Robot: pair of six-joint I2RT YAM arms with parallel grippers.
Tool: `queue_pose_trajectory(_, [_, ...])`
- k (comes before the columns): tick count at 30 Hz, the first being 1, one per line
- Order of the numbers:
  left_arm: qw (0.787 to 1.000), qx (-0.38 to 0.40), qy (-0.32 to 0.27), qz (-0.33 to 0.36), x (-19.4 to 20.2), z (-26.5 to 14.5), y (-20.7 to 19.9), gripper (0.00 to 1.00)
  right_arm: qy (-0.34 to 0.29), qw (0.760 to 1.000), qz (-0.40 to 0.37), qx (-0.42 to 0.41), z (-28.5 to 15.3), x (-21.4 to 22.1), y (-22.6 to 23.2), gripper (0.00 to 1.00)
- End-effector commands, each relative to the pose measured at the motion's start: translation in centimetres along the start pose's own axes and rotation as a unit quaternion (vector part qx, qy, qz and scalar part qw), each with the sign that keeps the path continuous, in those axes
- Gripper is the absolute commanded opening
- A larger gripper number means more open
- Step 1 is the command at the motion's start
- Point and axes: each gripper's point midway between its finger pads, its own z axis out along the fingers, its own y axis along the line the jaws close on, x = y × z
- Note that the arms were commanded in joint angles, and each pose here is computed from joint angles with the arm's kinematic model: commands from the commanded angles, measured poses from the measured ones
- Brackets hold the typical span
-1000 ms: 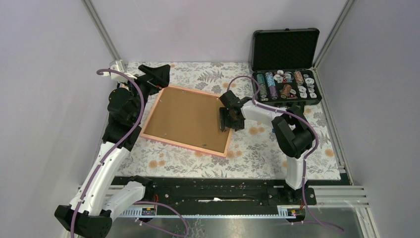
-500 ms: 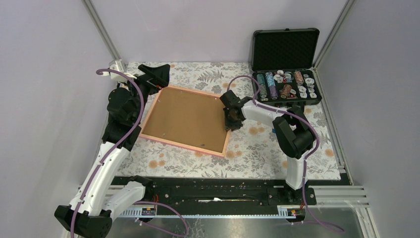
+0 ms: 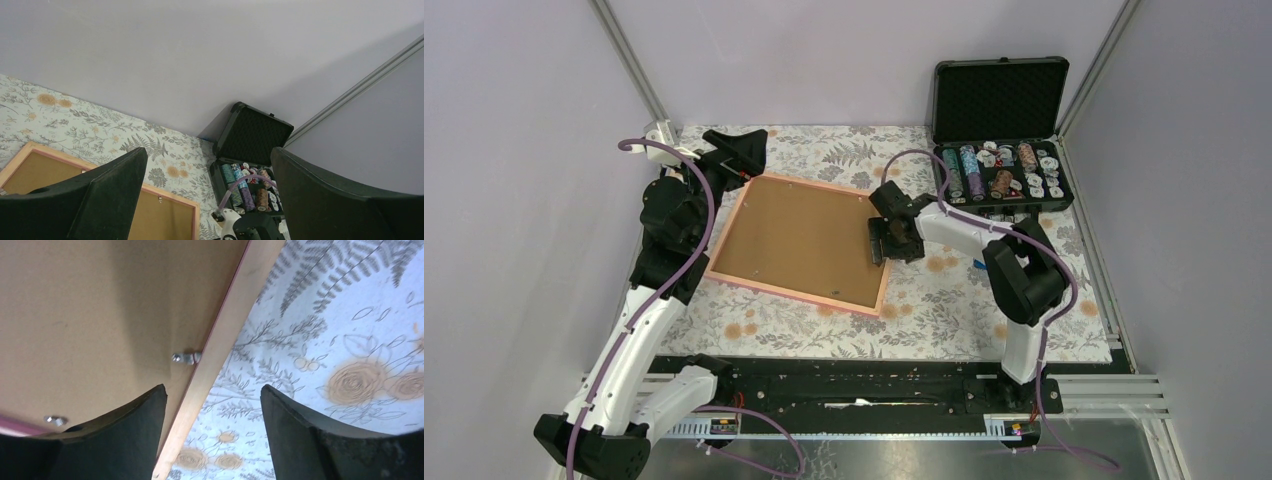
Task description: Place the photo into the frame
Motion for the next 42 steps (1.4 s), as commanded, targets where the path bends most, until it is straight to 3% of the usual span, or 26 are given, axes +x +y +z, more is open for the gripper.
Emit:
queue_pose_trajectory(1, [0.999,0.028,-0.034,-0.004,-2.6,-0.3,-2.1,0.99,0.002,0.997,0.04,-0.059,-1.8,1.6,2.4,0.75])
queue_pose_trajectory(7, [0.999,0.034,-0.03,-0.005,-2.5,-0.4,-2.3,0.99,-0.012,0.994,0.082,-0.074,-0.7,3.3,3.2,0.64])
queue_pose_trajectory(13, [0.999,0.028,-0.036,-0.002,-2.8,-0.5,-2.1,0.99,-0.035,0.999,0.029,-0.021,0.3,1.6,1.1,0.2])
queue_pose_trajectory(17, [0.999,0.02,-0.037,0.002,-2.8,-0.4,-1.8,0.99,-0.043,0.998,-0.026,-0.031,1.3,-1.3,-0.2,0.0])
queue_pose_trajectory(20, [0.999,0.02,-0.036,0.002,-2.7,-0.3,-1.8,0.99,-0.055,0.991,-0.107,-0.067,1.8,-4.3,0.1,0.0])
queue_pose_trajectory(23, [0.999,0.022,-0.034,0.002,-2.6,-0.2,-1.8,0.99,-0.081,0.987,-0.136,-0.025,2.5,-7.4,-1.6,0.0])
queue_pose_trajectory(26, [0.999,0.018,-0.037,0.005,-2.8,-0.3,-1.7,0.99,-0.089,0.985,-0.144,0.031,2.8,-9.5,-3.2,0.12])
queue_pose_trajectory(30, [0.999,0.013,-0.039,0.008,-2.9,-0.2,-1.6,0.99,-0.08,0.986,-0.117,0.087,1.4,-10.9,-4.5,0.41])
queue_pose_trajectory(33, [0.999,0.015,-0.037,0.006,-2.7,-0.1,-1.6,0.99,-0.083,0.988,-0.089,0.091,-1.0,-10.7,-4.6,0.57])
queue_pose_trajectory(35, [0.999,0.019,-0.035,0.004,-2.6,0.0,-1.7,0.99,-0.096,0.99,-0.065,0.076,-3.1,-10.1,-4.3,0.66])
queue_pose_trajectory(40, [0.999,0.022,-0.033,0.001,-2.6,-0.1,-1.9,0.99,-0.12,0.992,-0.024,-0.024,-7.9,-6.3,-0.7,0.76])
queue_pose_trajectory(42, [0.999,0.023,-0.033,-0.001,-2.6,-0.2,-1.9,0.99,-0.124,0.986,0.007,-0.112,-9.6,-4.9,1.6,0.94])
